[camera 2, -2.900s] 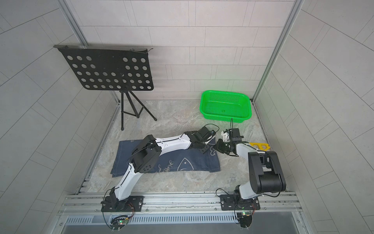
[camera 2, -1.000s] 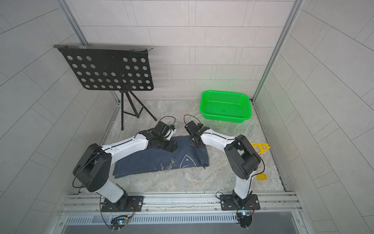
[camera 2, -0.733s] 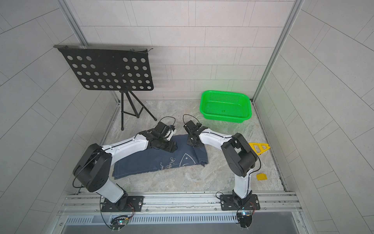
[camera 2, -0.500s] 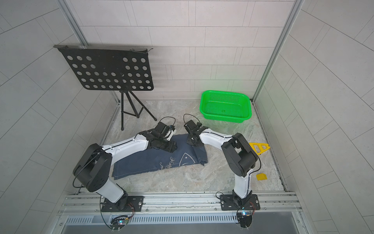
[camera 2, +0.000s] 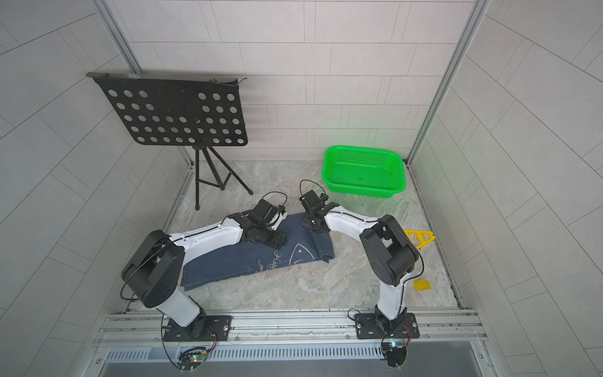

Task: Roll up the pillowcase
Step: Roll the pillowcase at the center of the board.

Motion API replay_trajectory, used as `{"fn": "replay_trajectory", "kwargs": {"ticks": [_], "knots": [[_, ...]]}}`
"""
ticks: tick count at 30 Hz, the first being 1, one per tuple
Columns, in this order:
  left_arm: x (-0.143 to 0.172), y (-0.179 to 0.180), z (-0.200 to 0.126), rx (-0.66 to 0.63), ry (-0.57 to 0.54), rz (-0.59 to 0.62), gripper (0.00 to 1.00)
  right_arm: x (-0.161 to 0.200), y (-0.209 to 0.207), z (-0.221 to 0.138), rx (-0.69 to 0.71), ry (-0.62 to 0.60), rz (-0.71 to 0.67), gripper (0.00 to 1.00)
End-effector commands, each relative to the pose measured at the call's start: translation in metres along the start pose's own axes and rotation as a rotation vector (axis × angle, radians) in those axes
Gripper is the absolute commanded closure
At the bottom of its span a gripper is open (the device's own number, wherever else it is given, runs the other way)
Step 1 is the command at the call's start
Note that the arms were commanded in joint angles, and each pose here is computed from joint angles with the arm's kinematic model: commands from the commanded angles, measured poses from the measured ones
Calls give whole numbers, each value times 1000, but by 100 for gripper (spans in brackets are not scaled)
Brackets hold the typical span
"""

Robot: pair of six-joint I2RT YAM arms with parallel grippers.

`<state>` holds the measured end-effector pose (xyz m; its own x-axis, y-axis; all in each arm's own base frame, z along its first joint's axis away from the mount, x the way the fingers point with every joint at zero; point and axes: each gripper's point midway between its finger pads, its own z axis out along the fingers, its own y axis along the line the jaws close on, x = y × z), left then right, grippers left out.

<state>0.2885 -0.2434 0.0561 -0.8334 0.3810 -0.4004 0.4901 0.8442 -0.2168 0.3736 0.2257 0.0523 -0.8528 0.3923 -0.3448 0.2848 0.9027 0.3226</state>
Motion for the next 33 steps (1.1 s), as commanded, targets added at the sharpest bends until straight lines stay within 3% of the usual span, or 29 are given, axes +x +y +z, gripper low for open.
{"fn": "replay_trajectory", "kwargs": {"ticks": [1, 8, 14, 20, 27, 33], "knots": [[3, 2, 0, -19, 22, 20, 39, 7, -2, 13, 12, 25, -2, 77], [-7, -8, -12, 18, -3, -3, 39, 0, 19, 4, -99, 27, -25, 50], [-24, -30, -27, 83, -63, -19, 39, -36, 13, -41, -186, -39, -32, 44], [-51, -75, -34, 168, -155, 30, 40, -49, -17, -44, -187, -18, -33, 56], [-59, -133, -18, 262, -186, 169, 41, -51, 5, -13, -308, 69, -61, 72], [-64, -155, 5, 312, -209, 218, 41, -56, 10, 12, -352, 81, -54, 79]]}}
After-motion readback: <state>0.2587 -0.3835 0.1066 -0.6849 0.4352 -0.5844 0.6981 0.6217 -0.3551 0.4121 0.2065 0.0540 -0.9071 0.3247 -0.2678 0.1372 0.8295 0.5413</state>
